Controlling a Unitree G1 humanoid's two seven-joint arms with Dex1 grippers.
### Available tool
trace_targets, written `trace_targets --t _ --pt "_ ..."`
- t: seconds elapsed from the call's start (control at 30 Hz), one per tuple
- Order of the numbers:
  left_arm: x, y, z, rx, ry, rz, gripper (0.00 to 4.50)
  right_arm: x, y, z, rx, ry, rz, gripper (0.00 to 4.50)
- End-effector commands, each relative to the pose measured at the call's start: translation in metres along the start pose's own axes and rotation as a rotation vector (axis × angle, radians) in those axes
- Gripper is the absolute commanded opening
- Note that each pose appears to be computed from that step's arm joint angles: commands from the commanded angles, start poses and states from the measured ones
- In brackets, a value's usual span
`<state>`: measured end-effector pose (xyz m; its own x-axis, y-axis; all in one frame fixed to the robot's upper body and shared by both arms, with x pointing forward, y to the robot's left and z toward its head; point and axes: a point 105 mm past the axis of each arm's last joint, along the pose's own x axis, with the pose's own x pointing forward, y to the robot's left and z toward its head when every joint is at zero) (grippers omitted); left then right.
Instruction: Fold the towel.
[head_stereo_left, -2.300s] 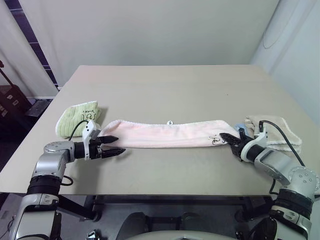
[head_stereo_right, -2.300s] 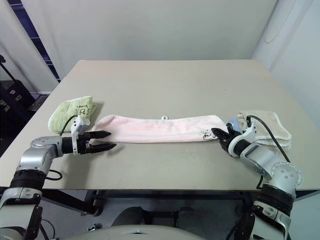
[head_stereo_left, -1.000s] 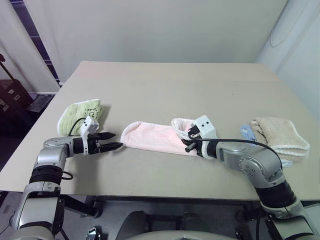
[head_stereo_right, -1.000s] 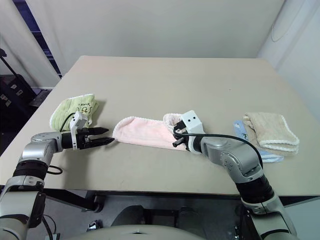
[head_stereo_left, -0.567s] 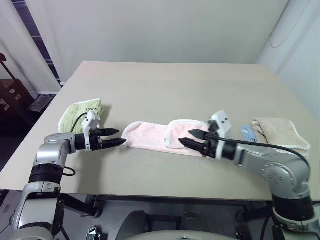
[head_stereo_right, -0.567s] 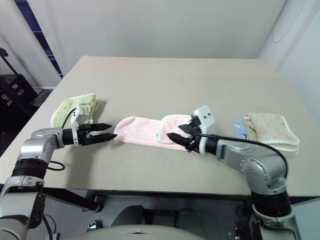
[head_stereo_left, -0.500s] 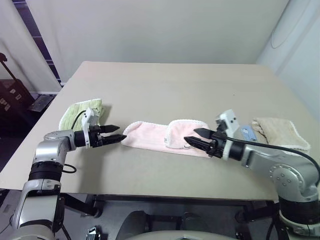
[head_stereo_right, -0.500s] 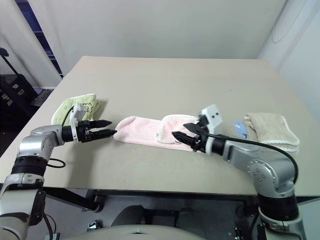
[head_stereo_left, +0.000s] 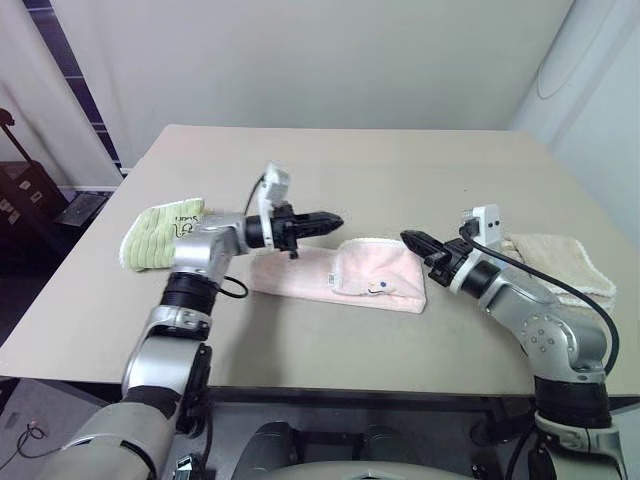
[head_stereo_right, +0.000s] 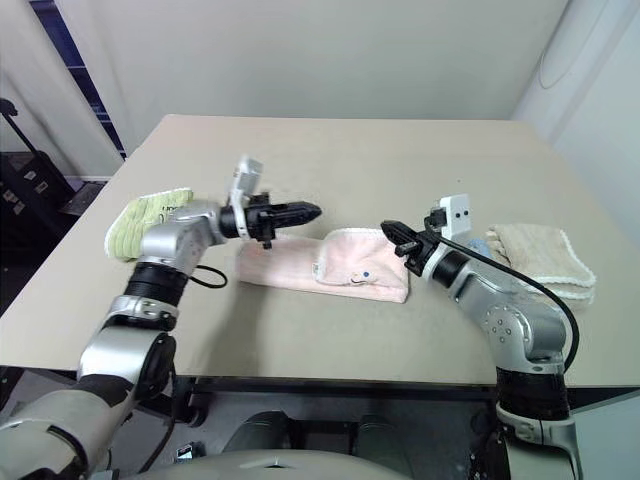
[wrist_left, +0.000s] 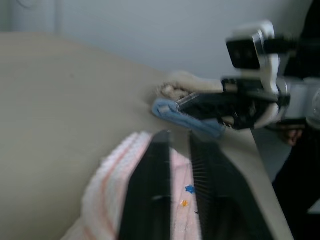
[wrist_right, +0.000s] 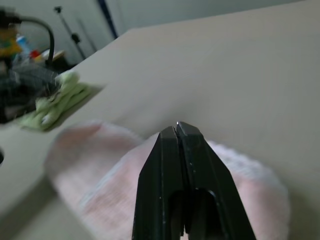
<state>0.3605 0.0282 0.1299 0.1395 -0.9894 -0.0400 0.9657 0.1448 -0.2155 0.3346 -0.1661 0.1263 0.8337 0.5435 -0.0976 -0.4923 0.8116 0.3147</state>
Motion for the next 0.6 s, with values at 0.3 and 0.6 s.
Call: trace_targets --t 0.3,0.6 --pt "0.051 0.0 -0.104 0.149 0.302 0.149 0.07 0.023 -0.012 -0.081 -0.028 0.24 -0.004 0.0" --pt "0.037 -0.007 -0.058 -0.082 0.056 0.058 0.07 0.022 -0.006 -0.068 -0.01 0.188 0.056 0.0"
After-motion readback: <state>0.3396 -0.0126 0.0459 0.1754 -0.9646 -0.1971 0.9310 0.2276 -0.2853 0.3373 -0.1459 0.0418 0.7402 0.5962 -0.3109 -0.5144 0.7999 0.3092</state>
